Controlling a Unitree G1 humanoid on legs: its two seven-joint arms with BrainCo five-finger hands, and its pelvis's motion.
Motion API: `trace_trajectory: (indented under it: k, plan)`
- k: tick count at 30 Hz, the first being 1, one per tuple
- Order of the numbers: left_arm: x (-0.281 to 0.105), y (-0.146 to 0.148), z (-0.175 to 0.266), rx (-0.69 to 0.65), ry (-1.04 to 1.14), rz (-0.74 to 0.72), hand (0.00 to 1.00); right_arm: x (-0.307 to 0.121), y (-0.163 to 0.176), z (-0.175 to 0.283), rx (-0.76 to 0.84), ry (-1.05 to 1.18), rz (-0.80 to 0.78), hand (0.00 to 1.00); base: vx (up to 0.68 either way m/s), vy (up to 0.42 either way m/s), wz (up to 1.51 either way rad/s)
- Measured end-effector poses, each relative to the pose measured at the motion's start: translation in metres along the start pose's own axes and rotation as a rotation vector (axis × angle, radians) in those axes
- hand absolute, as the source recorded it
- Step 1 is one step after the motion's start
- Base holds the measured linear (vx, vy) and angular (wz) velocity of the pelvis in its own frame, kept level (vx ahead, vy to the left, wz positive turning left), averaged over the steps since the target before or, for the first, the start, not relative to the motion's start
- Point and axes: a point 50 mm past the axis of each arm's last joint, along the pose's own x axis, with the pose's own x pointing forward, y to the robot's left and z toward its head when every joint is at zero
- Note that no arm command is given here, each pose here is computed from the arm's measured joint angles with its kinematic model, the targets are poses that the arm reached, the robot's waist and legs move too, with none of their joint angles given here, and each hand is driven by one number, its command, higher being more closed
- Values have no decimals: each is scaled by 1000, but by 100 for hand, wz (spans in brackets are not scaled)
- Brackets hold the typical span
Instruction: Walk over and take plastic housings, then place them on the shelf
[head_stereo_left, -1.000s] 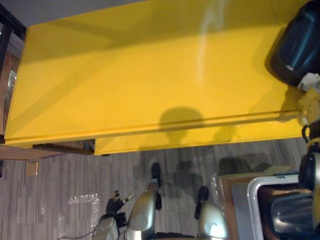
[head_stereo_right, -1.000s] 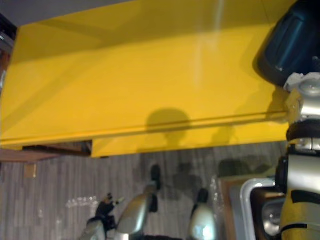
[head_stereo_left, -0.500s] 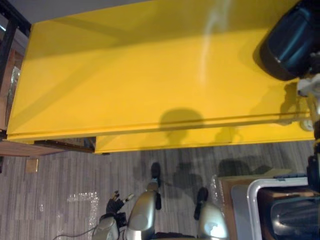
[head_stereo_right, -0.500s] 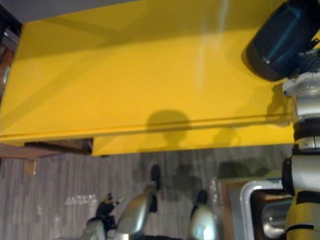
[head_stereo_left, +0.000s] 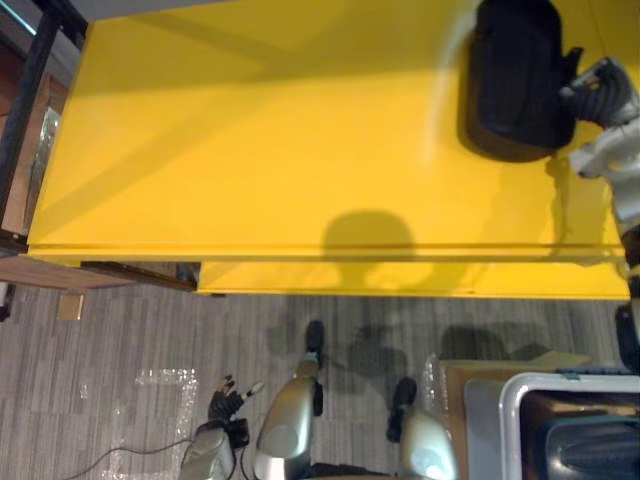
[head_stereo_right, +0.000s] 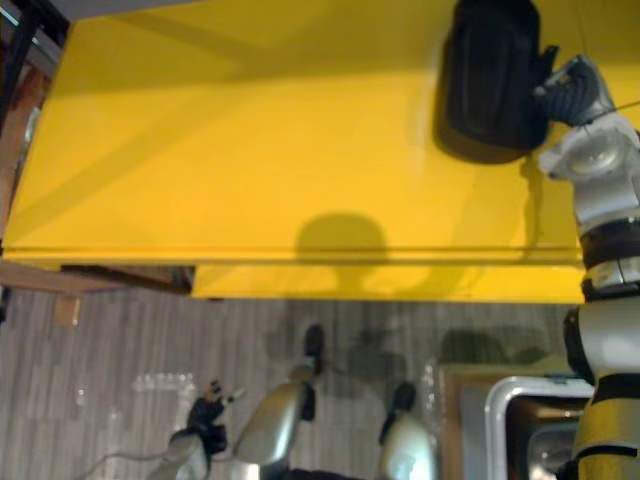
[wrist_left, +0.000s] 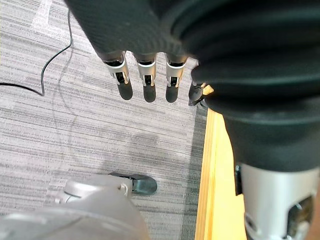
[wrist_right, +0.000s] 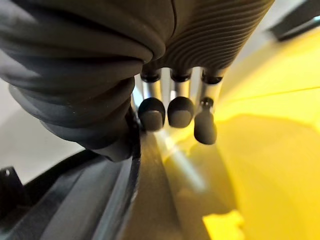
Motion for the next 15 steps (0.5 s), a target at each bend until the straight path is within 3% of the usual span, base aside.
trace_trajectory:
  k: [6,7,15]
  plan:
    - [1,10,3,-7,-4,32,0,-1,-2,2,-100,-17,59,100,0,0,0]
    - [1,11,3,-5,-2,33,0,-2,-4,1,-134,-16,66,0,0,0,0]
    - [2,24,10,10,-17,61,0,-7,-23,4,-144,-73,47,0,9,-6,-1]
